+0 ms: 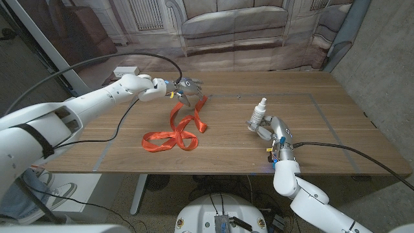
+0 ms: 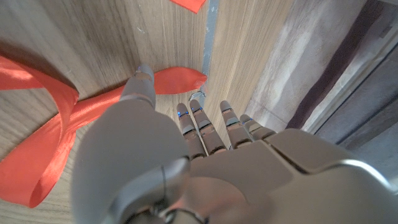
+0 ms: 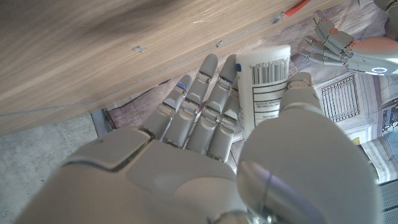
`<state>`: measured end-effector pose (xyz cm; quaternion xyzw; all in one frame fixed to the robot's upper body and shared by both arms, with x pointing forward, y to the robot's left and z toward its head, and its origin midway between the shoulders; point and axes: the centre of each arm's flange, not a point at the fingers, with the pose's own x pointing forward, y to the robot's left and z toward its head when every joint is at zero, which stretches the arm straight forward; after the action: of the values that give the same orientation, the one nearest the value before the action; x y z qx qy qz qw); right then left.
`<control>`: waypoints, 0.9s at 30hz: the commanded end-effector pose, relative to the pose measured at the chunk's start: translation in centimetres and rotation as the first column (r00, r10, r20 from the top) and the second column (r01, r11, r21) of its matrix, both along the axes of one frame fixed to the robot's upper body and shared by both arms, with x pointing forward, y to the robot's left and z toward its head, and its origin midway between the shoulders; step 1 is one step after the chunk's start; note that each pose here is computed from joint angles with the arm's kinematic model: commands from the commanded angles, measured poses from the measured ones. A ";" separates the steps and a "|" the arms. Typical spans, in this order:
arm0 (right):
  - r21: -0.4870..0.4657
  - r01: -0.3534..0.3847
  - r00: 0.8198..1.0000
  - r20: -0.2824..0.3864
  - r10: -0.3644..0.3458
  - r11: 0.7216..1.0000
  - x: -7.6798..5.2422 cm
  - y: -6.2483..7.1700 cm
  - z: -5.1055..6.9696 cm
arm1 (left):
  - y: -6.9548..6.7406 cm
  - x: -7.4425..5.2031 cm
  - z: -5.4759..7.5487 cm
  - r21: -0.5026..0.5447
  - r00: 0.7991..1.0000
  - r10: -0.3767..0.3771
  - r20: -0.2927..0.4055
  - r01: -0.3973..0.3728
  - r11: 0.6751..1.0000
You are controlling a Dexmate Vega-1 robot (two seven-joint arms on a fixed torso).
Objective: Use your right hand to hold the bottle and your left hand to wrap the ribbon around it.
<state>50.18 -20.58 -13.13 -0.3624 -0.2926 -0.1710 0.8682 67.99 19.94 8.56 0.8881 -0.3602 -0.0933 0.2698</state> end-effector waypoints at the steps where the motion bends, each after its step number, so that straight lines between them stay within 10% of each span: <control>1: -0.004 -0.002 1.000 -0.004 0.002 1.000 0.1 0.0 0.2 | -0.2 0.8 -1.1 -0.009 1.000 -0.016 -0.026 0.016 1.000; 27: 0.007 -0.013 1.000 0.000 0.013 1.000 -0.2 0.2 -0.1 | -0.8 1.5 -3.2 -0.013 0.998 -0.037 -0.060 0.037 0.999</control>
<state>50.29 -20.51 -13.19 -0.3614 -0.2911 -0.1662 0.8701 69.16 19.46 6.41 0.8805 -0.3648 -0.1128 0.2810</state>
